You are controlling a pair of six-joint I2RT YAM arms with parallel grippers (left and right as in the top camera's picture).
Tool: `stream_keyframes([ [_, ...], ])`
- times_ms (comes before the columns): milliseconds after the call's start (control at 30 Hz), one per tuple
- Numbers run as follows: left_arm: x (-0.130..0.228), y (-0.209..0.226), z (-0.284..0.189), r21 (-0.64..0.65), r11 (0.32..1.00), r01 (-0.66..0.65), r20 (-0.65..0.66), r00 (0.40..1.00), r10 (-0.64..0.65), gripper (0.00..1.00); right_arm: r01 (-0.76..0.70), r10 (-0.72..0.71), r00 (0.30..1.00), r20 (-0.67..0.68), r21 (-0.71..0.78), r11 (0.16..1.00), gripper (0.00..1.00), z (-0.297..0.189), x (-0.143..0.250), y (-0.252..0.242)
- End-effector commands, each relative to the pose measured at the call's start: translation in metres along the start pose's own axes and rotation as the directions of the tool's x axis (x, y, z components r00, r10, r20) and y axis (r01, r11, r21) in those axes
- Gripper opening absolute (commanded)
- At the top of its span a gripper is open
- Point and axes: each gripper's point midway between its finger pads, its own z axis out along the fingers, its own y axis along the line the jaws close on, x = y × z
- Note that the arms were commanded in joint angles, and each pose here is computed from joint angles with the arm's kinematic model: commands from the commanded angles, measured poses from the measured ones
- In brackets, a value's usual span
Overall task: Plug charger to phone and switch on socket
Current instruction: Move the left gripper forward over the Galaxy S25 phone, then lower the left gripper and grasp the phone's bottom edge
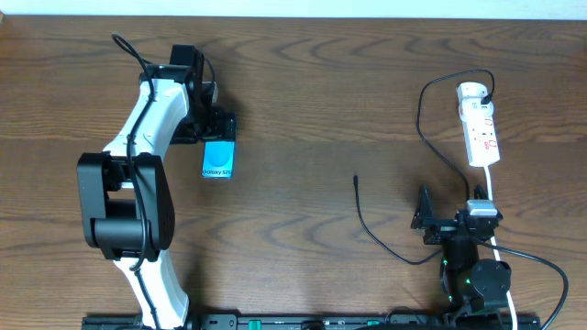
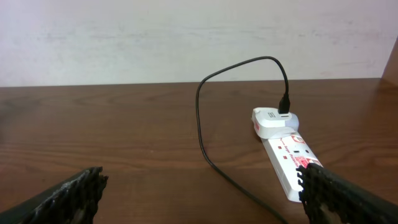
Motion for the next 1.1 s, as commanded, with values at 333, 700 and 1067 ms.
stream_keyframes([
  [333,0.006,0.005,0.013,-0.019,1.0,0.014,-0.018,1.0,-0.015,0.98,-0.013,0.013,1.0,0.001,0.003,1.0,0.99,0.0,0.0,0.0],
  [700,0.01,0.005,0.018,-0.02,1.0,0.015,-0.026,1.0,-0.016,0.98,-0.013,0.013,1.0,0.001,0.003,1.0,0.99,0.0,0.0,0.0],
  [1067,0.01,-0.005,0.027,-0.036,0.999,-0.011,-0.035,0.999,0.01,0.98,-0.013,0.013,1.0,0.001,0.003,1.0,0.99,0.0,0.0,0.0],
])
